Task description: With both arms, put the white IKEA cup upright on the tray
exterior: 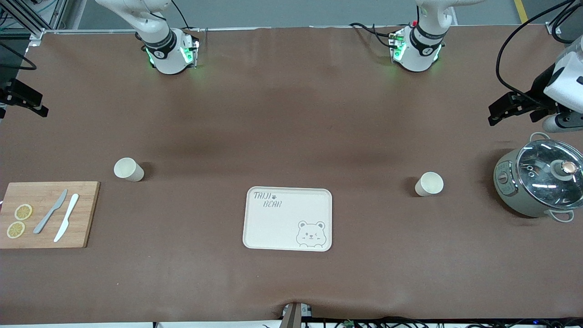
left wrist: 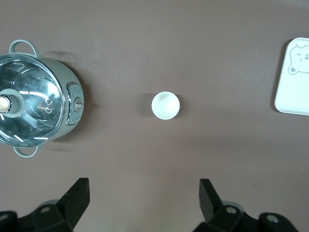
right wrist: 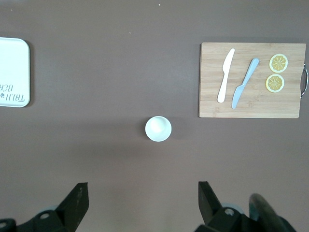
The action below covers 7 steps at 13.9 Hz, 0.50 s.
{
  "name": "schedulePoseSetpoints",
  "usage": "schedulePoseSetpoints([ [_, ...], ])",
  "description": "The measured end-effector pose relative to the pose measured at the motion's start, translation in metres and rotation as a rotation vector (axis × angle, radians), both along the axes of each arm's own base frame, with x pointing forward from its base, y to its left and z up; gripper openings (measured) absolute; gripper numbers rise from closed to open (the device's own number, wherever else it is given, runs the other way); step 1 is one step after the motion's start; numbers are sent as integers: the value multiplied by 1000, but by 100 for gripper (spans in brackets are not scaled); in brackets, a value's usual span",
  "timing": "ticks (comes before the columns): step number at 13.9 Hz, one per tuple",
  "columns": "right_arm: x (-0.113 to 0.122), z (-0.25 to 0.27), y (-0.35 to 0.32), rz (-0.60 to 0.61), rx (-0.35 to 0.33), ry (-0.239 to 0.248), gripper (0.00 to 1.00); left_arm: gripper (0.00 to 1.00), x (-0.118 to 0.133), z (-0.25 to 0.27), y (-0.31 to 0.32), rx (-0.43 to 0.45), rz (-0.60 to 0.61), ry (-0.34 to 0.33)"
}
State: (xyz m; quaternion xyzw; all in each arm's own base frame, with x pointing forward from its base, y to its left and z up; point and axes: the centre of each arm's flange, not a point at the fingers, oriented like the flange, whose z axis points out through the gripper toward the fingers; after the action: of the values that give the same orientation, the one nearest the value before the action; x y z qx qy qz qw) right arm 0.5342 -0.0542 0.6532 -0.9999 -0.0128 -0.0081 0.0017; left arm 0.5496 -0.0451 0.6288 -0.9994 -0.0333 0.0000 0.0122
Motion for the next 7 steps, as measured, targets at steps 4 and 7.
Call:
schedulePoseSetpoints([
  [4, 6, -10, -1, 0, 2, 16, 100, 100, 1, -1, 7, 0, 12, 2],
  [7, 9, -14, -1, 0, 3, 21, 100, 100, 2, -3, 8, 0, 15, 6],
])
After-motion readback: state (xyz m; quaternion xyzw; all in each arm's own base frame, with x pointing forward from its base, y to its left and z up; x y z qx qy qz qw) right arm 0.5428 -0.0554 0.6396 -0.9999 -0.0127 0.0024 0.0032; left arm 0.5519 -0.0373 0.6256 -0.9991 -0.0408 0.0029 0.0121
